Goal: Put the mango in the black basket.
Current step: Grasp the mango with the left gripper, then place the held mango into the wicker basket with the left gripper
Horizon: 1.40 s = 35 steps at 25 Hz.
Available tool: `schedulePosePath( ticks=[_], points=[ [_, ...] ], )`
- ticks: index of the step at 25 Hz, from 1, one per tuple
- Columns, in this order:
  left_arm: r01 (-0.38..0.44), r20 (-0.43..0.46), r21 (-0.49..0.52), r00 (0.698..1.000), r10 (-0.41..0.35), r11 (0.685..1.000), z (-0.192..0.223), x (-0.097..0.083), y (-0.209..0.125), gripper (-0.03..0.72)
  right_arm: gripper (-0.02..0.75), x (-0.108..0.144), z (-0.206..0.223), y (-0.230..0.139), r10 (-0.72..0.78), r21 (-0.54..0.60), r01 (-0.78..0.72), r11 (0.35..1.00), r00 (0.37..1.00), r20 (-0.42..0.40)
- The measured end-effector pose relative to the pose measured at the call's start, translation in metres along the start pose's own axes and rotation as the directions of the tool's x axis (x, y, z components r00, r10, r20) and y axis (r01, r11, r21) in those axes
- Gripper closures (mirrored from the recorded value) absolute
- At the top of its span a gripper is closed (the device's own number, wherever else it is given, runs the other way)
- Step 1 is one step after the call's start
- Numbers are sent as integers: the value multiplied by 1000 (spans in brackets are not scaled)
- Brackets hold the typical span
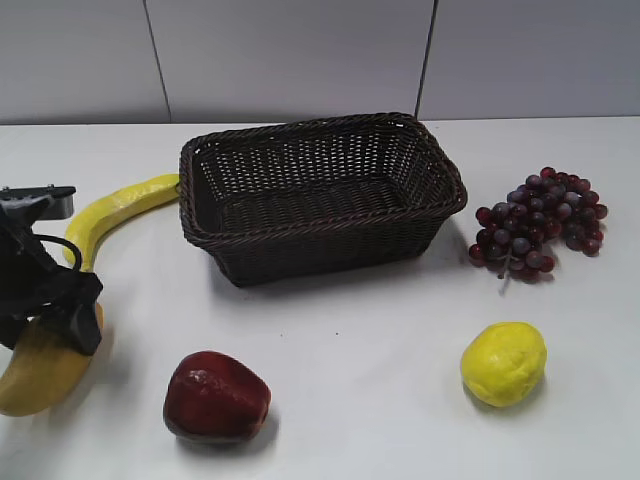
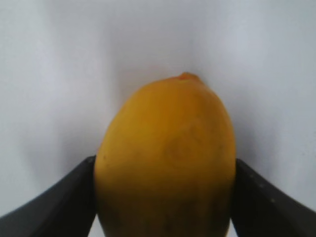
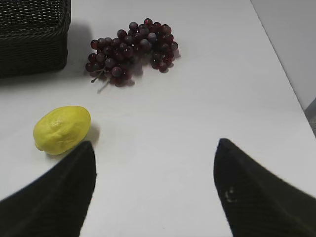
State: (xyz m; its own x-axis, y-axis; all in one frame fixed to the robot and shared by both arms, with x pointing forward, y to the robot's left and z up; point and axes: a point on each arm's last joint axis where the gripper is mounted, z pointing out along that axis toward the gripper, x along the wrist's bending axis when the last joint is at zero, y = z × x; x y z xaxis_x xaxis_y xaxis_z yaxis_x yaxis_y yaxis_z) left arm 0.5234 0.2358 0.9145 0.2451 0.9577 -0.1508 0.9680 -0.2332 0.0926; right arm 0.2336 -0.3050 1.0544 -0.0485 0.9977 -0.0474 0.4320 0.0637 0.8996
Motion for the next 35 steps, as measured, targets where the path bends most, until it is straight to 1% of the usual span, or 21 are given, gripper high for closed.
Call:
schedulePosePath(
  ticks=[3, 6, 8, 9, 11, 14, 16, 18, 19, 20, 23, 25, 27, 32, 35],
  points=[
    [-23, 4, -27, 1000, 23, 999, -22, -3, 11, 126, 167, 0, 0, 0, 0, 0, 0, 1000, 1000, 0],
    [-43, 18, -106, 999, 45, 993, -58, -10, 32, 126, 167, 0, 0, 0, 0, 0, 0, 1000, 1000, 0],
    [-68, 21, -167, 997, 73, 984, -82, -18, 45, 126, 167, 0, 0, 0, 0, 0, 0, 1000, 1000, 0],
    [-89, 19, -208, 995, 95, 974, -94, -24, 53, 126, 167, 0, 0, 0, 0, 0, 0, 1000, 1000, 0],
    [-130, 11, -288, 990, 139, 949, -113, -38, 67, 126, 167, 0, 0, 0, 0, 0, 0, 1000, 1000, 0],
    [-199, 1, -414, 976, 220, 888, -133, -70, 85, 126, 167, 0, 0, 0, 0, 0, 0, 1000, 1000, 0],
    [-234, -5, -480, 964, 264, 845, -137, -90, 96, 126, 167, 0, 0, 0, 0, 0, 0, 1000, 1000, 0],
    [-250, -4, -519, 957, 290, 817, -129, -106, 108, 126, 167, 0, 0, 0, 0, 0, 0, 1000, 1000, 0],
    [-256, -4, -529, 954, 299, 809, -123, -112, 113, 126, 167, 0, 0, 0, 0, 0, 0, 1000, 1000, 0],
    [-261, 0, -532, 951, 308, 806, -114, -118, 117, 126, 167, 0, 0, 0, 0, 0, 0, 1000, 1000, 0],
    [-255, 9, -548, 951, 310, 797, -87, -130, 129, 126, 167, 0, 0, 0, 0, 0, 0, 1000, 1000, 0],
    [-242, 13, -560, 954, 301, 792, -70, -133, 135, 126, 167, 0, 0, 0, 0, 0, 0, 1000, 1000, 0],
    [-225, 23, -562, 958, 287, 796, -52, -135, 141, 126, 167, 0, 0, 0, 0, 0, 0, 1000, 1000, 0],
    [-194, 45, -525, 966, 254, 829, -17, -133, 147, 126, 167, 0, 0, 0, 0, 0, 0, 1000, 1000, 0],
    [-191, 43, -522, 967, 250, 831, -9, -132, 148, 125, 167, 0, 0, 0, 0, 0, 0, 1000, 1000, 0]
  ],
)
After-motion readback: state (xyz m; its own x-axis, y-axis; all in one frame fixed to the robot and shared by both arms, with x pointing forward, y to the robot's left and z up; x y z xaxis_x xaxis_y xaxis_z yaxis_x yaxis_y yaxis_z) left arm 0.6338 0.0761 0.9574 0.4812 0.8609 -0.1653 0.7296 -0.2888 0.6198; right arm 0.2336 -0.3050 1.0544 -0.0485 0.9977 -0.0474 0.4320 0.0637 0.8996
